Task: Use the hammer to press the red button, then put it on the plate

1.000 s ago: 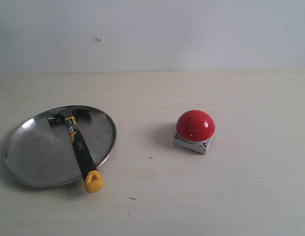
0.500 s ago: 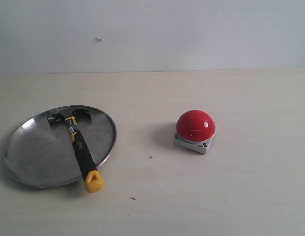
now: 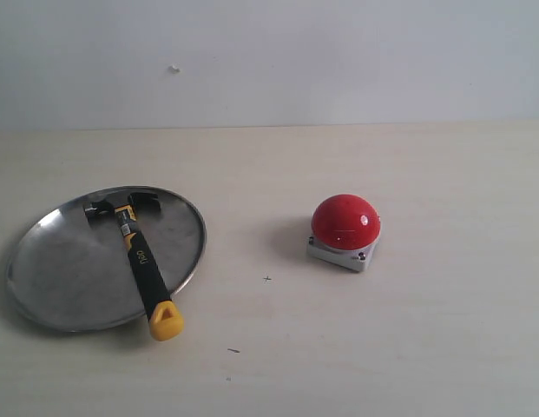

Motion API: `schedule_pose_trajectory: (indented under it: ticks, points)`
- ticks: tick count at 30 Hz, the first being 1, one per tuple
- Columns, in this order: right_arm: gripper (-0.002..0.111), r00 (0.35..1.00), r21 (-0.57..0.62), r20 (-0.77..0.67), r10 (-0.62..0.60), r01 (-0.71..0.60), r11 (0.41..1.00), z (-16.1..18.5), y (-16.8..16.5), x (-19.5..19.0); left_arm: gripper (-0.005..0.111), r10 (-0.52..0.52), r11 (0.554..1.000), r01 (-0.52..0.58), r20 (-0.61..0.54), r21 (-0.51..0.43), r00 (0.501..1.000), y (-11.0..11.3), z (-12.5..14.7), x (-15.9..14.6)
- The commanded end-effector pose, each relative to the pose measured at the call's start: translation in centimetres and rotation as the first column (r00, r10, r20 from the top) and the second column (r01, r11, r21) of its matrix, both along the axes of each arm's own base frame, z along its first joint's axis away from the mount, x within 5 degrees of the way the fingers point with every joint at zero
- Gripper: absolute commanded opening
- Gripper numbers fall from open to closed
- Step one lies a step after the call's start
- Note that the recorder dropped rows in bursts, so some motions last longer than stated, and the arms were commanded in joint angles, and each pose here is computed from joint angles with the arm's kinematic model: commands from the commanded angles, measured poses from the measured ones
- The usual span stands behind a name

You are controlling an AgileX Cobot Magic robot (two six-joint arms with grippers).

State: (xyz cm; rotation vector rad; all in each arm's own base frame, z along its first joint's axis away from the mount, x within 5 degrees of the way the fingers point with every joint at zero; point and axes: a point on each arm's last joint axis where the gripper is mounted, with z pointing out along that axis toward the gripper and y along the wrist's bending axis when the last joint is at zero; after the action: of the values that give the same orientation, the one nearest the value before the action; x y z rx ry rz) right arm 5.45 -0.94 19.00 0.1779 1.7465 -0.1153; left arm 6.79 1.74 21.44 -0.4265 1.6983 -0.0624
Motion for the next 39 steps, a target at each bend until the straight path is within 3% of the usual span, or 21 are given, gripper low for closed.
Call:
schedule_pose_trajectory:
  ticks: [1,5,8,14,24,29,39]
  points:
    - [0.0,1.0,0.002,0.006,0.003,-0.003,1.0,-0.1,0.0,0.0,0.0,0.003,1.0,-0.003,-0.001,0.013,1.0,0.0,-0.1,-0.1]
    - [0.0,1.0,0.002,0.006,0.003,-0.003,1.0,-0.1,0.0,0.0,0.0,0.008,0.997,-0.008,-0.006,0.073,1.0,0.2,-1.0,-0.6]
    - [0.0,1.0,0.002,0.006,0.003,-0.003,1.0,-0.1,0.0,0.0,0.0,0.027,0.997,-0.019,-0.104,0.075,0.994,0.3,-2.4,-1.2]
    - [0.0,1.0,0.008,0.009,0.002,-0.002,1.0,-0.1,0.0,0.0,0.0,-0.166,0.953,0.183,-0.09,0.239,0.982,-1.3,-2.2,-1.4]
    - [0.0,1.0,0.008,0.009,0.002,-0.002,1.0,-0.1,0.0,0.0,0.0,-0.166,0.962,0.19,-0.136,0.196,0.977,-1.3,-3.3,-1.5]
    - [0.0,1.0,0.008,0.009,0.002,-0.002,1.0,-0.1,0.0,0.0,0.0,-0.153,0.952,0.186,-0.148,0.244,0.977,-1.2,-3.3,-1.5]
    - [0.0,1.0,0.008,0.009,0.004,-0.004,1.0,-0.1,0.0,0.0,0.0,-0.154,0.949,0.187,-0.146,0.253,0.977,-1.2,-3.3,-1.5]
